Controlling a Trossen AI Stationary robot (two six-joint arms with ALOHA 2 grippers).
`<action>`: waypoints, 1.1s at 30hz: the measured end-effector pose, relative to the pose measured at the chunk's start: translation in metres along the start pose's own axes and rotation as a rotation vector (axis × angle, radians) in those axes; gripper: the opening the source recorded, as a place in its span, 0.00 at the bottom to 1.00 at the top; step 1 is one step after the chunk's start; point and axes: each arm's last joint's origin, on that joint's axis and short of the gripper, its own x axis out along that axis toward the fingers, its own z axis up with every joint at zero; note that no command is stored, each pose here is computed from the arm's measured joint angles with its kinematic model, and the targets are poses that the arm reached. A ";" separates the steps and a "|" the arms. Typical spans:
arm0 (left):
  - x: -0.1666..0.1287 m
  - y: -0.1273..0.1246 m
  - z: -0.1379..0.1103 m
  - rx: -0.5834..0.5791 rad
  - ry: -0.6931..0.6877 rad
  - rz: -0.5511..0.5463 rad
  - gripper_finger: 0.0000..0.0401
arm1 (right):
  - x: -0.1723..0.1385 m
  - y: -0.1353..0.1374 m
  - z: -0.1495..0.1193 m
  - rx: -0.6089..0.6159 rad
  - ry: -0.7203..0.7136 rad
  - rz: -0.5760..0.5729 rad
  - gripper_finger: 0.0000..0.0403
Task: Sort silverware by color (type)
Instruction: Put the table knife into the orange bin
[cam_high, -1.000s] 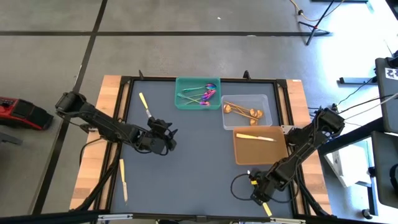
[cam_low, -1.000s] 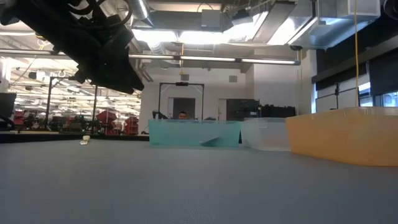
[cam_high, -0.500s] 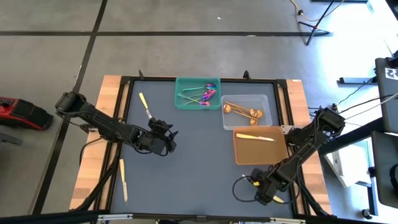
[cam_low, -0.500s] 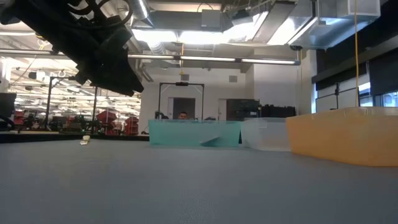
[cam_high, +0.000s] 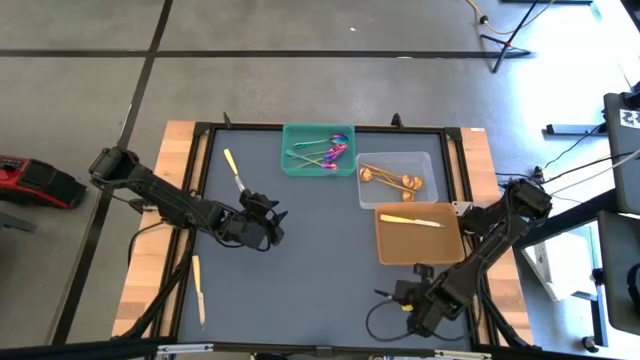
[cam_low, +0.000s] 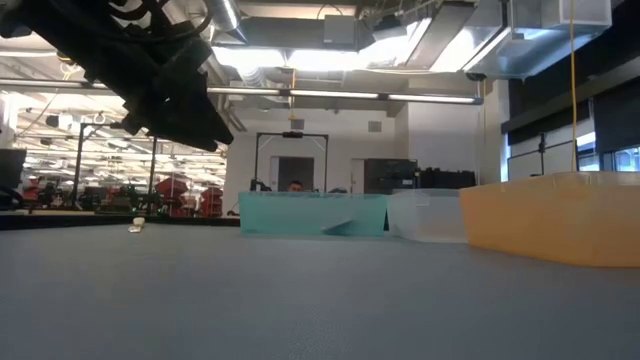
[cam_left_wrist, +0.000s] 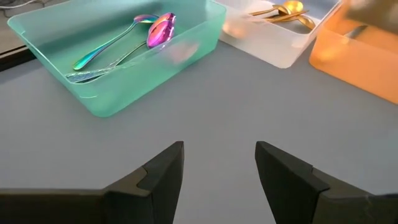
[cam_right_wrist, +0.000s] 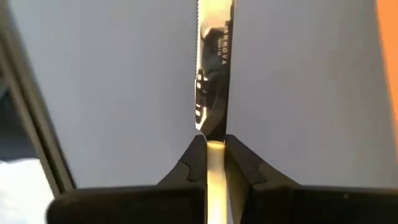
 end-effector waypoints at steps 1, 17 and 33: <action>-0.001 0.000 0.000 0.002 0.001 -0.002 0.49 | -0.004 0.002 0.002 -0.039 -0.019 -0.011 0.04; -0.010 -0.008 -0.006 0.017 0.004 -0.054 0.49 | -0.078 -0.060 0.027 -0.240 -0.336 -0.292 0.04; -0.003 -0.010 -0.016 0.030 0.024 -0.029 0.49 | -0.026 -0.140 0.017 -0.026 -0.199 -0.483 0.09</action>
